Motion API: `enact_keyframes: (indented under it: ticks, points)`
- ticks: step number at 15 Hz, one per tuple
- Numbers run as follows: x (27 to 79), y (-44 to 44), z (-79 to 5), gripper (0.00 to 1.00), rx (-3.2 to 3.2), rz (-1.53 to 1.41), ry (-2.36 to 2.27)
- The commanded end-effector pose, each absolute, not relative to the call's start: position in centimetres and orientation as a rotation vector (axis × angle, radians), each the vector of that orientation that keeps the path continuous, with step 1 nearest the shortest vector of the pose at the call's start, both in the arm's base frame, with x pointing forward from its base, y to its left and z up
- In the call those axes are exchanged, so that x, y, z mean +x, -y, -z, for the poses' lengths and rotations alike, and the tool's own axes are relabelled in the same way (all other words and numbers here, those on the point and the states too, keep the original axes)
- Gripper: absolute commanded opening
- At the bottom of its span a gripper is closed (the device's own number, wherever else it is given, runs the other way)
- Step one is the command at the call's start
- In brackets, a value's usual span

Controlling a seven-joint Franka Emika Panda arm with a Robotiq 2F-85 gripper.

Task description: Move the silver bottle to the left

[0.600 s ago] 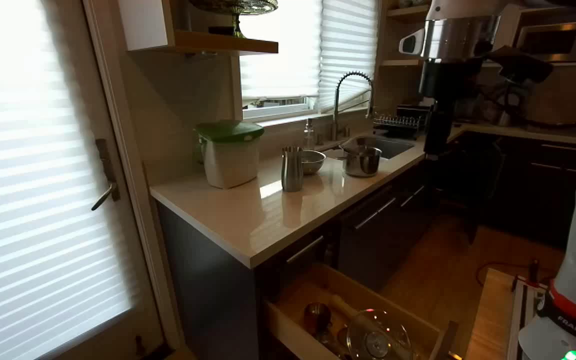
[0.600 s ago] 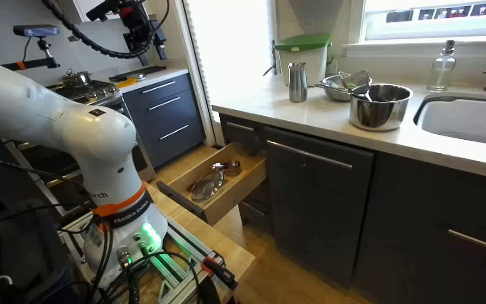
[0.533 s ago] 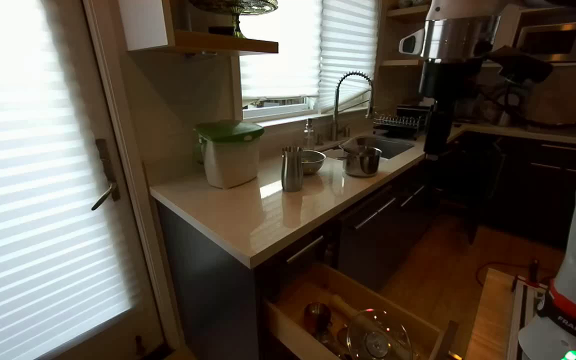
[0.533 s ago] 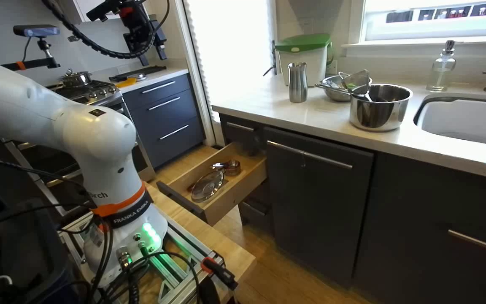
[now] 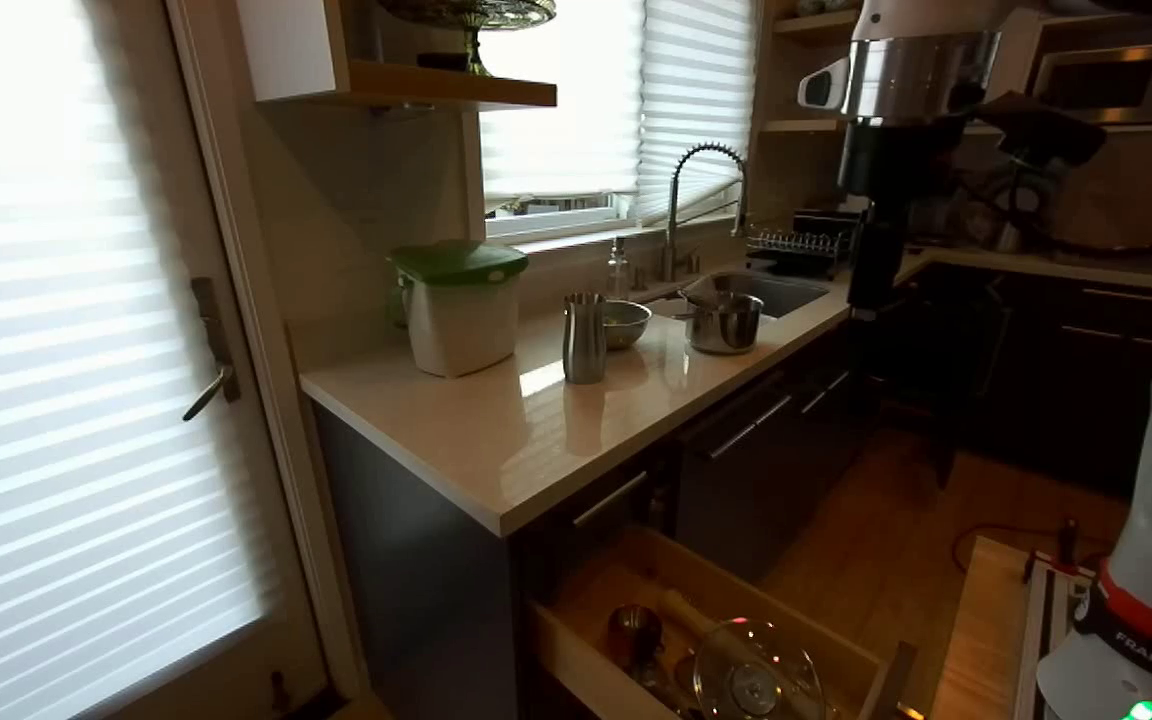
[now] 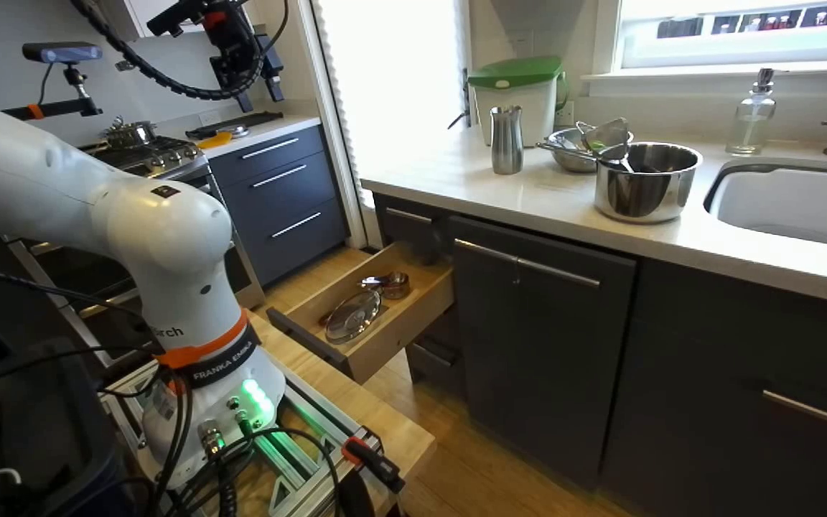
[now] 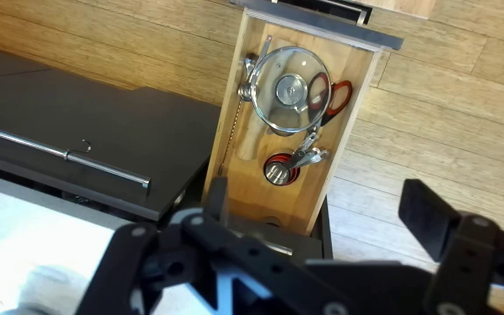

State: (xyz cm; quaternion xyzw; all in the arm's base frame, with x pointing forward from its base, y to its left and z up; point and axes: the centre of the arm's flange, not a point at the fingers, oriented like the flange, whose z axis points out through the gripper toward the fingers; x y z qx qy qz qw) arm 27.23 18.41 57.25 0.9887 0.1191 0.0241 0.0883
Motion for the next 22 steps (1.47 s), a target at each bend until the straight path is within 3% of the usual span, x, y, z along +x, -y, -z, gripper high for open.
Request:
enact_keyframes:
  ticks: [1,12,21,22]
  points:
    - [28.6,-17.2,-57.0,1.00,2.961,-0.133,-0.221]
    - [37.2,-0.7,-59.8,1.00,3.195,-0.427,0.594]
    - [37.6,0.7,-59.3,1.00,3.230,-0.443,0.705]
    - [38.2,0.4,-59.6,1.00,3.199,-0.424,0.910]
